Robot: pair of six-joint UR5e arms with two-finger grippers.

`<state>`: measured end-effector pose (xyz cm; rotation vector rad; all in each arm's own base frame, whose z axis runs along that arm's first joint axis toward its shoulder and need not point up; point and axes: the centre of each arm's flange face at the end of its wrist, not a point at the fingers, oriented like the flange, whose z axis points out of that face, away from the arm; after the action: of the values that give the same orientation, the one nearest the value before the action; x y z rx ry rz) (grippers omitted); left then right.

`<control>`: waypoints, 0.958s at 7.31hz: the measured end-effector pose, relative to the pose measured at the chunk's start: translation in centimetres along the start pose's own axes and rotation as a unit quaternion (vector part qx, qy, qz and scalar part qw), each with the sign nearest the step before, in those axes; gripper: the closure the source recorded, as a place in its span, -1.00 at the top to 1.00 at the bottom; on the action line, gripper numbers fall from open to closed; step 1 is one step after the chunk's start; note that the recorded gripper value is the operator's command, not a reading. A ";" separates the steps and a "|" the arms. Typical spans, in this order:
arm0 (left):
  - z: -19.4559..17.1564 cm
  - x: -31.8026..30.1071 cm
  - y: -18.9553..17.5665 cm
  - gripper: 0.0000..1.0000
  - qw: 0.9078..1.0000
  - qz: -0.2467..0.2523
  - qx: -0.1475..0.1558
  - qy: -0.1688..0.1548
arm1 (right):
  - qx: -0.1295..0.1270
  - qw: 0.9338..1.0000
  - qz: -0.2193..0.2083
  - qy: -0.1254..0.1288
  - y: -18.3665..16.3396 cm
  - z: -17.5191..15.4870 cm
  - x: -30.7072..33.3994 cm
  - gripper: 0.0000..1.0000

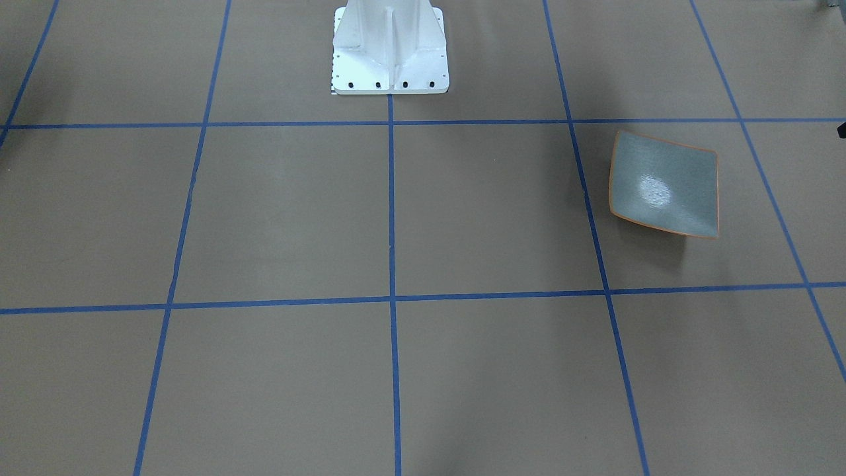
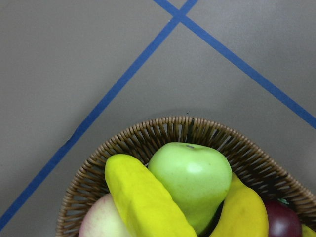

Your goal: Transfer all bananas from basket to plate

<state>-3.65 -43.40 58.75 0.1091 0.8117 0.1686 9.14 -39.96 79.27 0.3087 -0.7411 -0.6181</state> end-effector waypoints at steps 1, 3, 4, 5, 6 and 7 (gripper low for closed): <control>0.0 0.0 0.0 1.00 1.000 0.000 0.000 0.000 | 0.000 1.000 0.001 -0.001 -0.1 -0.1 -0.1 -0.99; 0.1 -0.1 0.1 1.00 1.000 -0.001 -0.001 0.000 | 0.005 1.000 0.000 -0.002 -1.4 -1.0 -0.2 -1.00; 0.1 -0.1 0.1 0.99 1.000 -0.001 -0.001 0.000 | 0.008 1.000 -0.001 -0.001 -1.7 -1.3 -0.3 -1.00; 0.1 -0.1 0.1 1.00 1.000 -0.001 -0.001 0.000 | 0.011 1.000 -0.001 0.002 -1.8 -1.8 -0.3 -1.00; 0.2 -0.2 0.1 1.00 1.000 -0.002 -0.002 0.000 | 0.019 1.000 0.003 0.008 -1.9 -2.9 -0.3 -1.00; 0.2 -0.2 0.1 1.00 1.000 -0.002 -0.002 0.000 | 0.025 1.000 0.012 0.011 -2.2 -4.5 -0.4 -1.00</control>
<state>-3.66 -43.36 59.01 0.1039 0.8118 0.1664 11.23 -41.19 74.84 0.3522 -0.7384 -0.5732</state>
